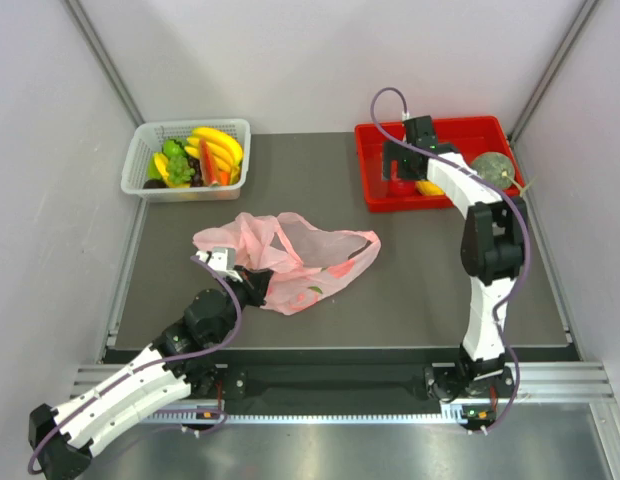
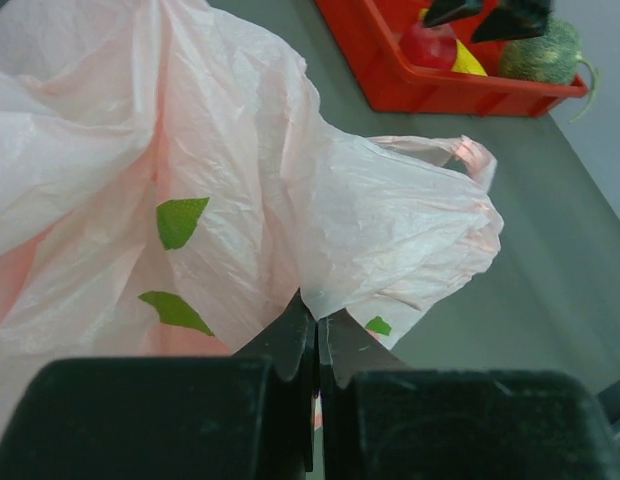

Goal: Untie the knot of the plastic bag and take out the fruit

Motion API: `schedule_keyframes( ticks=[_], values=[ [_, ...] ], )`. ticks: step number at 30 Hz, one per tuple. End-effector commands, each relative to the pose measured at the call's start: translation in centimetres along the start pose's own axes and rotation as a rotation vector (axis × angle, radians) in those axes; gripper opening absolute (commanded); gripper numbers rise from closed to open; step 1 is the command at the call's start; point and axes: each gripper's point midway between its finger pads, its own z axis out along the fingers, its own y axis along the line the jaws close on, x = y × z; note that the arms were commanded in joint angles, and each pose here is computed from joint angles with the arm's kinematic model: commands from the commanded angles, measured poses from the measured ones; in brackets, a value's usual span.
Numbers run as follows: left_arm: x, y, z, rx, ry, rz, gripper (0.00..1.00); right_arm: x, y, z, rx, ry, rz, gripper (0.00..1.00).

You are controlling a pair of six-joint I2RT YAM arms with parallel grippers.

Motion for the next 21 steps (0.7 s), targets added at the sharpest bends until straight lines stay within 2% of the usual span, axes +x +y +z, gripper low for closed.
schedule_keyframes(
  ticks=[1,2,3,4,5,7,8,9,15,21],
  values=[
    [-2.1,0.9,-0.2,-0.078,-0.068,-0.036,0.0,-6.6,3.6,-9.3,-0.18,-0.26,-0.037,1.0],
    [-1.9,1.6,-0.3,-0.117,-0.058,-0.035,0.0,-7.5,4.7,-12.5,-0.242,-0.32,-0.046,1.0],
    [-1.4,2.5,-0.6,-0.164,-0.039,-0.043,0.0,-6.0,6.1,-13.1,-0.271,-0.307,-0.063,0.99],
    [-1.8,3.9,-0.8,-0.241,-0.069,-0.055,0.07,-5.7,7.1,-14.2,-0.299,-0.32,-0.082,1.0],
    [-2.0,4.2,-1.0,-0.268,-0.077,-0.079,0.16,-5.1,9.3,-16.4,-0.361,-0.333,-0.12,1.0],
    [-2.1,4.8,-1.3,-0.296,-0.085,-0.078,0.33,-3.0,11.8,-17.5,-0.412,-0.306,-0.206,1.0],
    [-2.4,4.9,-1.4,-0.3,-0.096,-0.086,0.44,-1.4,14.3,-18.7,-0.47,-0.284,-0.259,1.0],
    [-2.5,4.9,-1.5,-0.302,-0.102,-0.097,0.63,-0.4,15.5,-18.9,-0.499,-0.266,-0.283,0.99],
    [-4.0,5.7,-2.3,-0.354,-0.157,-0.138,0.99,6.2,22.3,-19.7,-0.683,-0.16,-0.402,1.0],
    [-5.6,6.6,-3.6,-0.41,-0.216,-0.184,0.99,12.4,28.1,-22.1,-0.871,-0.078,-0.537,0.99]
  ],
)
